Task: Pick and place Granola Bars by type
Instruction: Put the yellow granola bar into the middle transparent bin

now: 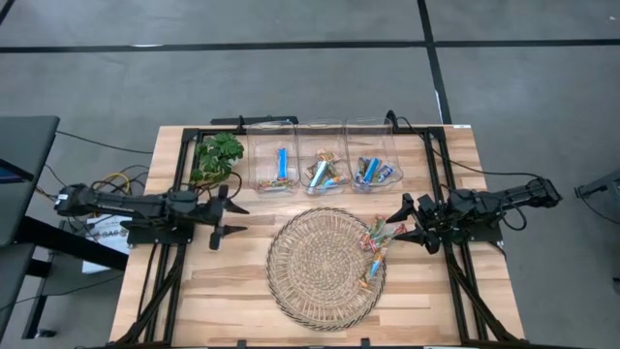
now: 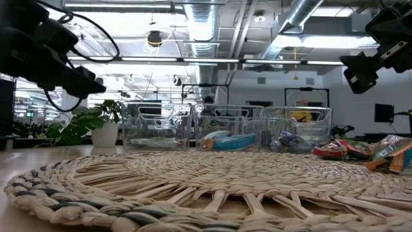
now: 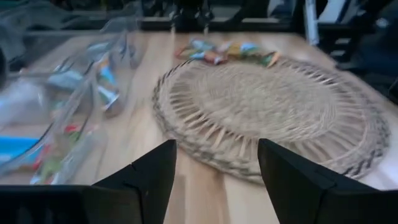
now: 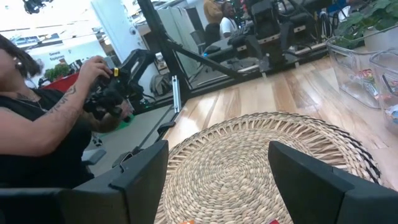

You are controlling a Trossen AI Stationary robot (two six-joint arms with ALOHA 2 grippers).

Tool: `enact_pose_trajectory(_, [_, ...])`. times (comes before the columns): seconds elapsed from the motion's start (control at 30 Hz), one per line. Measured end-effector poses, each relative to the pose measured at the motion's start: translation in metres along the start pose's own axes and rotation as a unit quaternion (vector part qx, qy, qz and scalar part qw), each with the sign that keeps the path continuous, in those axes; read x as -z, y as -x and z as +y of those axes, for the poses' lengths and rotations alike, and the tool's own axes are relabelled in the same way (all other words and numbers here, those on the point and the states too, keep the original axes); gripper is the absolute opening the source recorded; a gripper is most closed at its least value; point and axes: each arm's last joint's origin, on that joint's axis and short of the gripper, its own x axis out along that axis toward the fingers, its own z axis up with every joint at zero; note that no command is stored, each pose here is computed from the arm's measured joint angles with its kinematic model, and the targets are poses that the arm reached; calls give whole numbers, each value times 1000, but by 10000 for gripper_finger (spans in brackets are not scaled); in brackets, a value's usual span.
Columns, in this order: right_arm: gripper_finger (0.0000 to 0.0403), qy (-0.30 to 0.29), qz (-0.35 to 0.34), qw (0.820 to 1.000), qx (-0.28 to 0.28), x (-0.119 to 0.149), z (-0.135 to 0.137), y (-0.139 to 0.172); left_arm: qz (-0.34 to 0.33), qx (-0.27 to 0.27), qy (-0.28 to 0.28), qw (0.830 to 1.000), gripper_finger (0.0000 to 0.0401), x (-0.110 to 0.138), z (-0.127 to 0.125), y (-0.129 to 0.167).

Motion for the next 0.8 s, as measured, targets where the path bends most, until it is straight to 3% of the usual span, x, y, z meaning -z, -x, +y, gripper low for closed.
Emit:
enact_pose_trajectory(0.33, [271, 0, 0, 1000, 0, 0, 0, 0, -67, -1, -47, 997, 220, -10, 0, 9])
enact_pose_trajectory(0.8, [271, 0, 0, 1000, 0, 0, 0, 0, -68, -35, -6, 997, 220, -14, 2, 12])
